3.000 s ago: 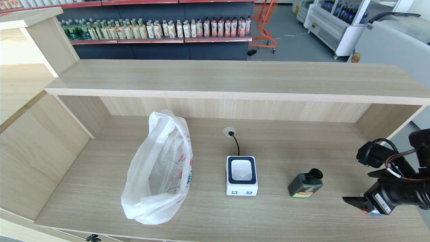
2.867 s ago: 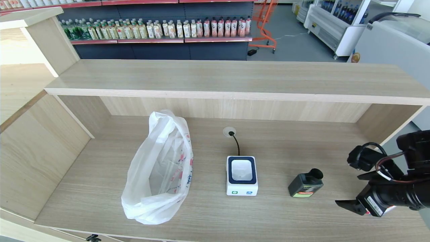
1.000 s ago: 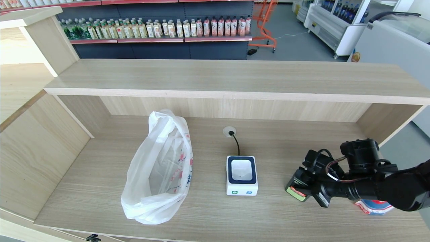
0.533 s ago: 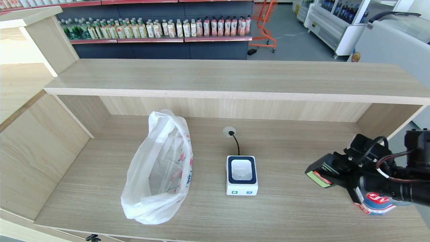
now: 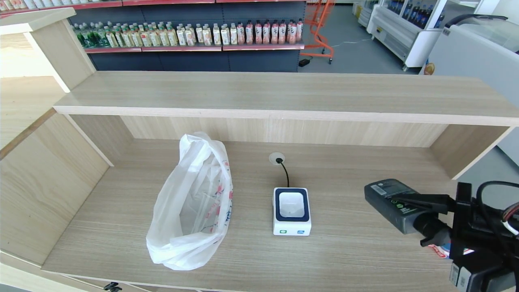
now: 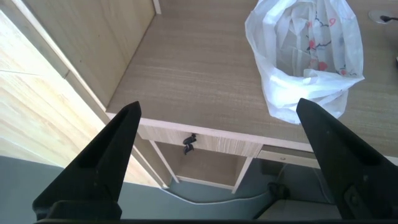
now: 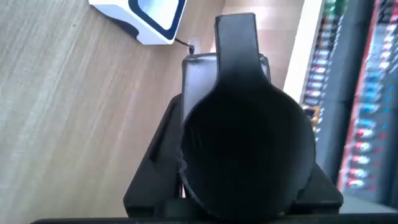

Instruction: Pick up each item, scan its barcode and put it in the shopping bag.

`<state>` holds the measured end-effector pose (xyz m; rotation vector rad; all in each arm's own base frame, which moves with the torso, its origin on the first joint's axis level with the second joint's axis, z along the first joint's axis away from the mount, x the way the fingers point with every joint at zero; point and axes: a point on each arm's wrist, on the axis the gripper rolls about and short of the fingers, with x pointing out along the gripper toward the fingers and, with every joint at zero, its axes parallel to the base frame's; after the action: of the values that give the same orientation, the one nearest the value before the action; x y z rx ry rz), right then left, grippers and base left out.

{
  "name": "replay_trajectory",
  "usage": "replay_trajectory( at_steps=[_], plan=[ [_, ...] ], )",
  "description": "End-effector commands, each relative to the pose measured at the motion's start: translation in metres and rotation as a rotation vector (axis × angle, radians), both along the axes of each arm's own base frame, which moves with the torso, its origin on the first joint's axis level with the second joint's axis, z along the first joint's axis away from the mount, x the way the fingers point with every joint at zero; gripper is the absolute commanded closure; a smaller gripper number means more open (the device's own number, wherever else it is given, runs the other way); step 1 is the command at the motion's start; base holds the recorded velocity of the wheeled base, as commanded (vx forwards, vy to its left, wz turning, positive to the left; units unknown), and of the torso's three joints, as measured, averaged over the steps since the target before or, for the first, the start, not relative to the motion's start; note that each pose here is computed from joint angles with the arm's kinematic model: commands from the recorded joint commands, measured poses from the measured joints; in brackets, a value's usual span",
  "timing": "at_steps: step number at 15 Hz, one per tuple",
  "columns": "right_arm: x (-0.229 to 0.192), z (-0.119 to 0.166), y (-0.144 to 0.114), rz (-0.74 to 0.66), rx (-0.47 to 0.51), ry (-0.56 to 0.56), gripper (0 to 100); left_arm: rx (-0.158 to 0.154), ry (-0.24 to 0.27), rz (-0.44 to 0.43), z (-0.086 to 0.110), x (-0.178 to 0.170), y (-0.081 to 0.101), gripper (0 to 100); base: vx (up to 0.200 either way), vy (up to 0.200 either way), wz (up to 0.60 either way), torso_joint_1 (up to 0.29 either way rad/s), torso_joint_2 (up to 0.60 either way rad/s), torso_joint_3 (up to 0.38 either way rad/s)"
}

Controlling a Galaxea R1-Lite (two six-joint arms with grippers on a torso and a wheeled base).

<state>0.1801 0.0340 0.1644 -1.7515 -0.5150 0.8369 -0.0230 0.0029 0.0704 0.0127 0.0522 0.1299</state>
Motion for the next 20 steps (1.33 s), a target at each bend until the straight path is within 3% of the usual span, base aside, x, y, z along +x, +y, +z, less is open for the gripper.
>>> replay_trajectory(
  at_steps=[1, 4, 8, 20],
  plan=[
    [0.006, -0.016, 0.017, 0.287, -0.209, -0.200, 100, 0.000, 0.000, 0.000, 0.000, 0.000, 0.000, 0, 0.000, 0.000, 0.00, 0.000, 0.00, 0.000],
    [0.014, -0.033, 0.047, 0.483, -0.251, -0.233, 100, 0.000, 0.000, 0.000, 0.000, 0.000, 0.000, 0, 0.000, 0.000, 0.00, 0.000, 0.00, 0.000],
    [0.025, -0.038, 0.100, 0.777, -0.156, -0.375, 100, 0.000, 0.000, 0.000, 0.000, 0.000, 0.000, 0, 0.000, 0.000, 0.00, 0.000, 0.00, 0.000],
    [0.036, -0.047, 0.105, 0.815, -0.147, -0.458, 100, 0.000, 0.000, 0.000, 0.000, 0.000, 0.000, 0, 0.000, 0.000, 0.00, 0.000, 0.00, 0.000]
  ],
)
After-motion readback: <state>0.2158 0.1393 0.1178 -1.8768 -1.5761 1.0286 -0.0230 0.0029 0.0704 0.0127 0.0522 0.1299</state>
